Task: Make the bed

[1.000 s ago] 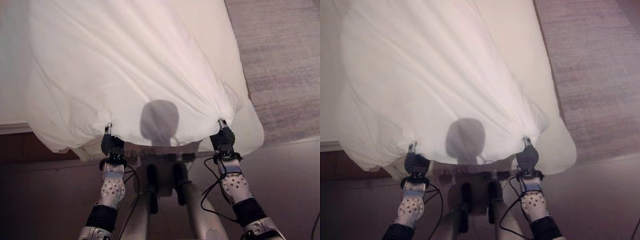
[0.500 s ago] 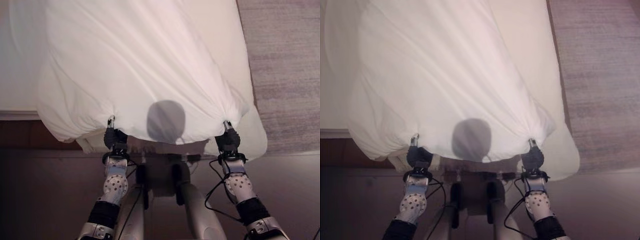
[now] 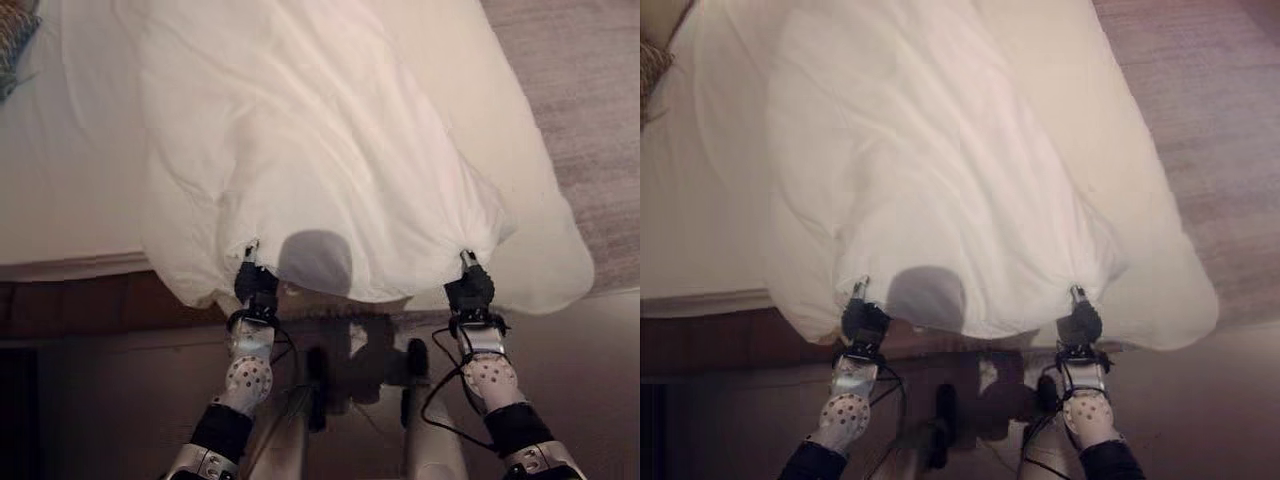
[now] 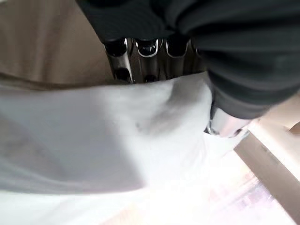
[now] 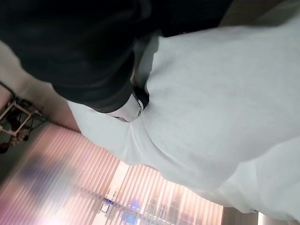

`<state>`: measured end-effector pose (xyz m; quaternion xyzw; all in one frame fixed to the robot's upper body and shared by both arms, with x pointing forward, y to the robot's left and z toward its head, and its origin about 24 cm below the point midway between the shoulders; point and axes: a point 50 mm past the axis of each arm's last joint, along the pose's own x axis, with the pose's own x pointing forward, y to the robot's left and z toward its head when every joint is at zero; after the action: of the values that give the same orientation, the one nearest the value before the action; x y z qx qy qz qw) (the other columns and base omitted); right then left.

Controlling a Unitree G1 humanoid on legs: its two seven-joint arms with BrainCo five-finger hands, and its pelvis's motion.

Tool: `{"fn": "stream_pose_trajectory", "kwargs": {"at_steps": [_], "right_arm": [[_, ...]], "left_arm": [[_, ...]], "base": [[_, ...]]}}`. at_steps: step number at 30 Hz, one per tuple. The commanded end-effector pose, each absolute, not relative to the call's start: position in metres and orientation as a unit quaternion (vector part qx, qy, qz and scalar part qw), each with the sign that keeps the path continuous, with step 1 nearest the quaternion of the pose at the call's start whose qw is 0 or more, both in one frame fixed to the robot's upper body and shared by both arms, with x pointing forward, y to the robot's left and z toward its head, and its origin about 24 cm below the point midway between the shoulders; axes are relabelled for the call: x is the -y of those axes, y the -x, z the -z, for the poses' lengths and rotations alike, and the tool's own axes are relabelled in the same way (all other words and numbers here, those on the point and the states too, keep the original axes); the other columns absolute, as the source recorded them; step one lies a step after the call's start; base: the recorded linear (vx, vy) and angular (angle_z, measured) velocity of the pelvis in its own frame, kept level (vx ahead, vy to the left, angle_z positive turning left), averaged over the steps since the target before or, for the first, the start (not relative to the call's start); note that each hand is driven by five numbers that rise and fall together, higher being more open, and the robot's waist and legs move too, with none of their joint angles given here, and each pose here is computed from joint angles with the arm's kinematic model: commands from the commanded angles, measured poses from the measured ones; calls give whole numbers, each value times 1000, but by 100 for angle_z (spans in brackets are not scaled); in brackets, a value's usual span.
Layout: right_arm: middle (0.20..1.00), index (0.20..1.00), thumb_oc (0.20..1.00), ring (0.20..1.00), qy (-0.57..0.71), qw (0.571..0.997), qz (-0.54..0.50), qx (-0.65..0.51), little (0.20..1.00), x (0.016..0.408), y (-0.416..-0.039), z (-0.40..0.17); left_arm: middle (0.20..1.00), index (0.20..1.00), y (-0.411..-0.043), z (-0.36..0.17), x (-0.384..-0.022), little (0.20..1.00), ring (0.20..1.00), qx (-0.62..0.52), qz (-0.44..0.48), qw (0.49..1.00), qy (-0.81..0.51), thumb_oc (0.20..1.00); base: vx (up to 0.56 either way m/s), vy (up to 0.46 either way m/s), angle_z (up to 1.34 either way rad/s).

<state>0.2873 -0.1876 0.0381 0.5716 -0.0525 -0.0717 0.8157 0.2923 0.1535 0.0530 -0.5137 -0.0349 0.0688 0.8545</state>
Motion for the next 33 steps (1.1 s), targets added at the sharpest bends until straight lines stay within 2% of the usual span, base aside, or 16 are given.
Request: {"fn": "stream_pose_trajectory", "kwargs": {"at_steps": [1, 11, 17, 23, 33], "right_arm": [[200, 200, 200, 200, -562, 822, 68, 66, 200, 189, -274, -34], [200, 200, 200, 200, -541, 835, 83, 62, 200, 201, -270, -31], [200, 200, 200, 200, -525, 843, 97, 72, 200, 215, -271, -34], [200, 200, 200, 200, -531, 840, 96, 66, 200, 209, -275, -32], [200, 200, 200, 200, -540, 831, 104, 85, 200, 209, -281, -40]], "left_arm": [[200, 200, -284, -74, -163, 200, 200, 84, -42, 872, 480, 200], [200, 200, -279, -64, -154, 200, 200, 64, -62, 859, 505, 200], [200, 200, -282, -72, -141, 200, 200, 70, -34, 851, 519, 200], [200, 200, -281, -82, -158, 200, 200, 105, -50, 851, 511, 200], [200, 200, -290, -94, -160, 200, 200, 116, -36, 867, 483, 200]], "base": [[4, 152, 26], [20, -10, 12], [4, -91, 19], [29, 8, 10], [32, 402, -4]]}}
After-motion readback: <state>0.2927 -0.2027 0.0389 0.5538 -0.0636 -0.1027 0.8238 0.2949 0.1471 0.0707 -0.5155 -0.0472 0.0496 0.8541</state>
